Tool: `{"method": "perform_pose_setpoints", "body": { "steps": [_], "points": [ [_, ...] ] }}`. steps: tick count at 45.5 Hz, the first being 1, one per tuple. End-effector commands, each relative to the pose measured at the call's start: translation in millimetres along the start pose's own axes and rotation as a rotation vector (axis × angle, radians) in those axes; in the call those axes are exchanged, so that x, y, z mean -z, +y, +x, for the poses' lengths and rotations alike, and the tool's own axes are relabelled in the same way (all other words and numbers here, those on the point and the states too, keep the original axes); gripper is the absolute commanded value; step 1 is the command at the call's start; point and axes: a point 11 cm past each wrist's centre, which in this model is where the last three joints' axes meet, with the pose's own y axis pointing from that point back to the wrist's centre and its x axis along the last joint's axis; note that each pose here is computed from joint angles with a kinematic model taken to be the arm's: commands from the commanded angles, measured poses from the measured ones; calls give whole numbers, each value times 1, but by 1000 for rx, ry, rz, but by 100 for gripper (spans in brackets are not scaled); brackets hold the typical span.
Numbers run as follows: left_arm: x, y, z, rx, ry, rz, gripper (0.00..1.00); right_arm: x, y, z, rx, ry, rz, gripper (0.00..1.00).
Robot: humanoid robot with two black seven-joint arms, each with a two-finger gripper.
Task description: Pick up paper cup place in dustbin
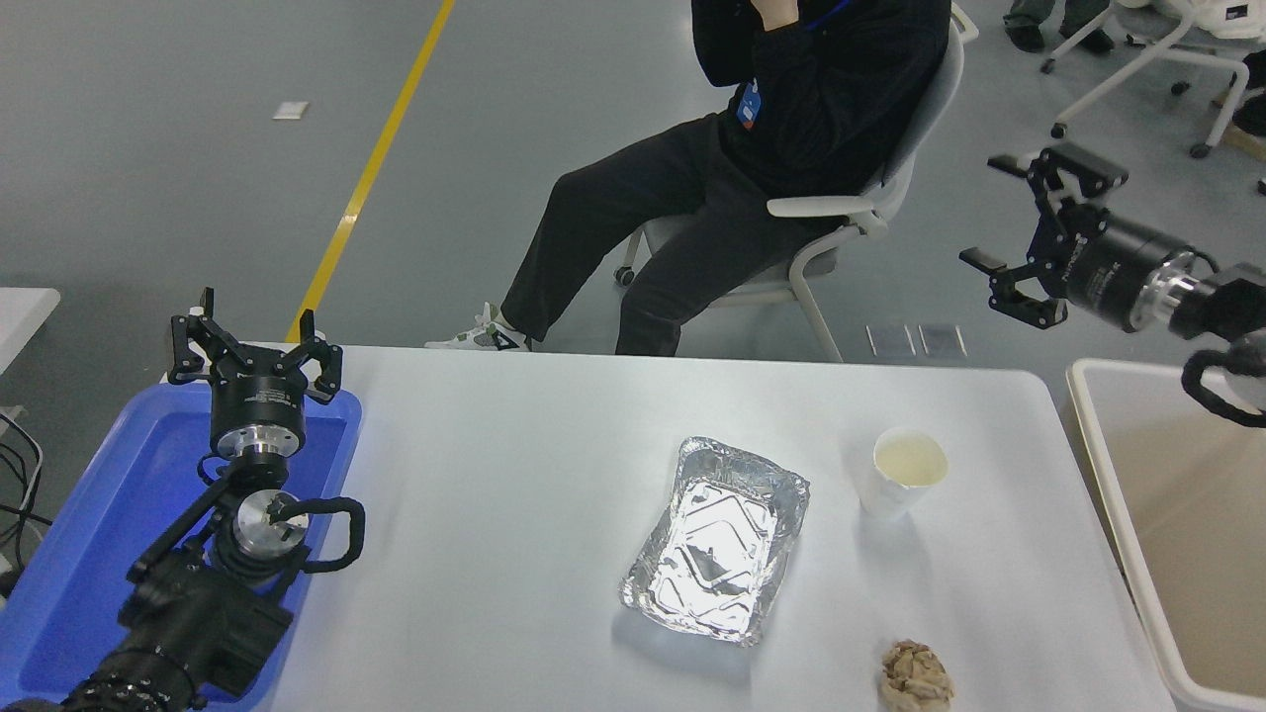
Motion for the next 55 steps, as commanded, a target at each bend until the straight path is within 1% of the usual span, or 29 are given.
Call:
{"method": "perform_pose_setpoints", "body": {
  "steps": [1, 10, 18, 25, 30, 36, 41, 47, 55],
  "points": [
    [0, 0, 0, 1, 0, 1, 99, 40, 28, 6, 14, 260, -110, 100],
    [0, 0, 0, 1, 0, 0, 99, 43, 41, -9, 94, 523, -300, 100],
    [0, 0, 0, 1, 0, 0, 99, 72, 34, -29, 153, 718, -355, 100],
    [0, 0, 0, 1, 0, 0, 99, 116, 25, -51, 180, 926, -417, 100],
    [0, 0, 0, 1, 0, 0, 99, 119, 18, -80, 264, 1050, -491, 100],
    [0, 0, 0, 1, 0, 0, 99, 111, 14, -117, 379, 1123, -528, 100],
    [0, 0, 0, 1, 0, 1, 99, 100, 12, -139, 456, 1179, -563, 100],
    [0, 0, 0, 1, 0, 0, 99, 79, 15, -153, 556, 1232, -623, 100],
    [0, 0, 0, 1, 0, 1, 99, 64, 27, -154, 663, 1223, -726, 100]
  ]
}}
